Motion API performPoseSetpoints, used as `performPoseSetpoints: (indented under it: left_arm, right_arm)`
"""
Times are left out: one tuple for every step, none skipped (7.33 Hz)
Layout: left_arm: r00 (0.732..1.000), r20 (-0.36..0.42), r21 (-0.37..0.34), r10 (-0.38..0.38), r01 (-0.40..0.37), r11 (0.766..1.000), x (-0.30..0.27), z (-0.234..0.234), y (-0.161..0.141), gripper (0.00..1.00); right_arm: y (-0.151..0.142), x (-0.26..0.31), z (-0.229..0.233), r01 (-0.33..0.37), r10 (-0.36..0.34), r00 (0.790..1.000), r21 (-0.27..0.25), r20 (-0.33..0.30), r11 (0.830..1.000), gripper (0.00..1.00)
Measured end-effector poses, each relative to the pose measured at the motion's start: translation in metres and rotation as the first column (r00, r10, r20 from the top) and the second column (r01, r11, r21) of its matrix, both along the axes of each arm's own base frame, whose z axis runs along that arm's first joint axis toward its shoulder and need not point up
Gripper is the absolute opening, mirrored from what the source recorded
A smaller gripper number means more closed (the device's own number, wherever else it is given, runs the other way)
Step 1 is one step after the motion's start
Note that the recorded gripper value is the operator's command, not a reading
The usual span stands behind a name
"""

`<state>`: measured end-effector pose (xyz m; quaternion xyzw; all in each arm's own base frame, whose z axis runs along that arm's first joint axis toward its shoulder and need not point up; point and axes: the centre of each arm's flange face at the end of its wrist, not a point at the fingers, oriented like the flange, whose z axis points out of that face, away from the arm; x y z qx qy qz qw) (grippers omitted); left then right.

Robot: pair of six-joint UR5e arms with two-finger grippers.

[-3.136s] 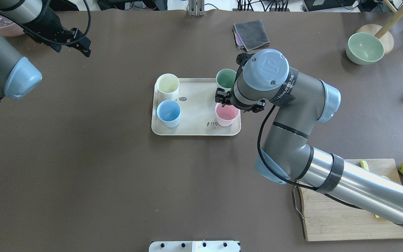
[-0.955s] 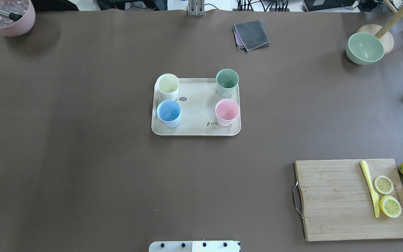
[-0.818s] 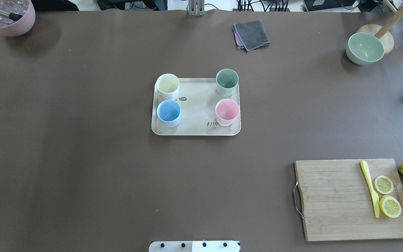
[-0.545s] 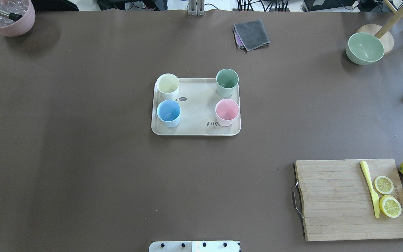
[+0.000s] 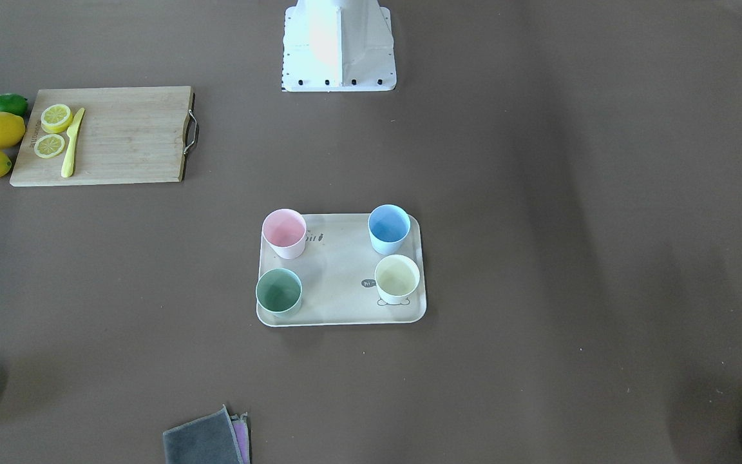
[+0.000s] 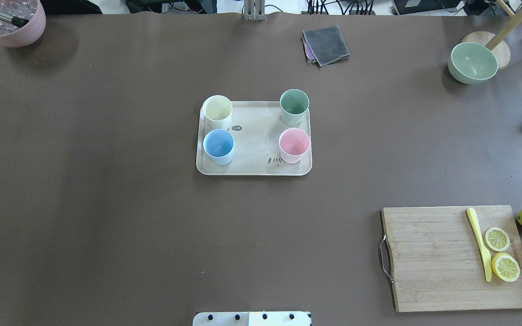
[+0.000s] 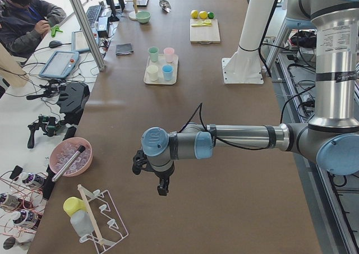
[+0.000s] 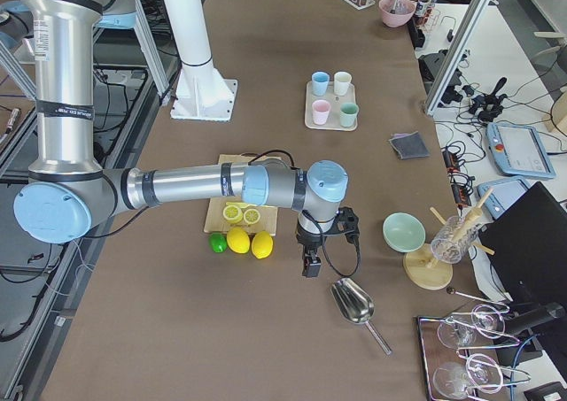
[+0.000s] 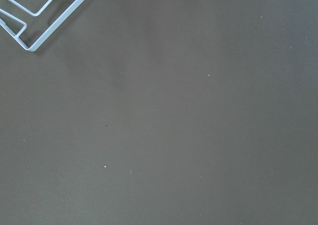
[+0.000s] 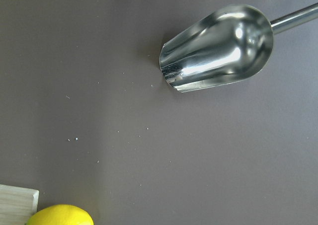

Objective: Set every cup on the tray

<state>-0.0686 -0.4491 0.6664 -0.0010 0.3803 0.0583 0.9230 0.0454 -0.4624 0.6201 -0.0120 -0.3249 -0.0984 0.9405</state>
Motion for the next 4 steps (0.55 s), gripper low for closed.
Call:
performPoseSetpoints:
  left_arm:
    - [1.000,0.013,0.013,-0.001,0.001,1.000,-0.002,-0.005,-0.001,0.97]
    - [0.999,0.036,0.038,-0.001,-0.001,0.999,-0.004,-0.014,-0.005,0.97]
    - [0.999,0.052,0.062,-0.001,-0.002,0.998,-0.005,-0.024,-0.008,0.97]
    - [0.998,0.059,0.076,-0.002,-0.003,0.997,-0.005,-0.030,-0.009,0.97]
  right_arm:
    - [0.000,0.000,-0.001,0.000,0.000,1.000,0.000,0.001,1.000,1.00]
    - [0.000,-0.001,-0.001,-0.001,0.001,1.000,0.001,0.006,1.000,1.00]
    - [0.000,-0.002,-0.001,-0.001,0.001,1.000,0.003,0.014,1.000,1.00]
    - [0.000,-0.002,0.000,-0.001,0.001,1.000,0.004,0.018,1.000,1.00]
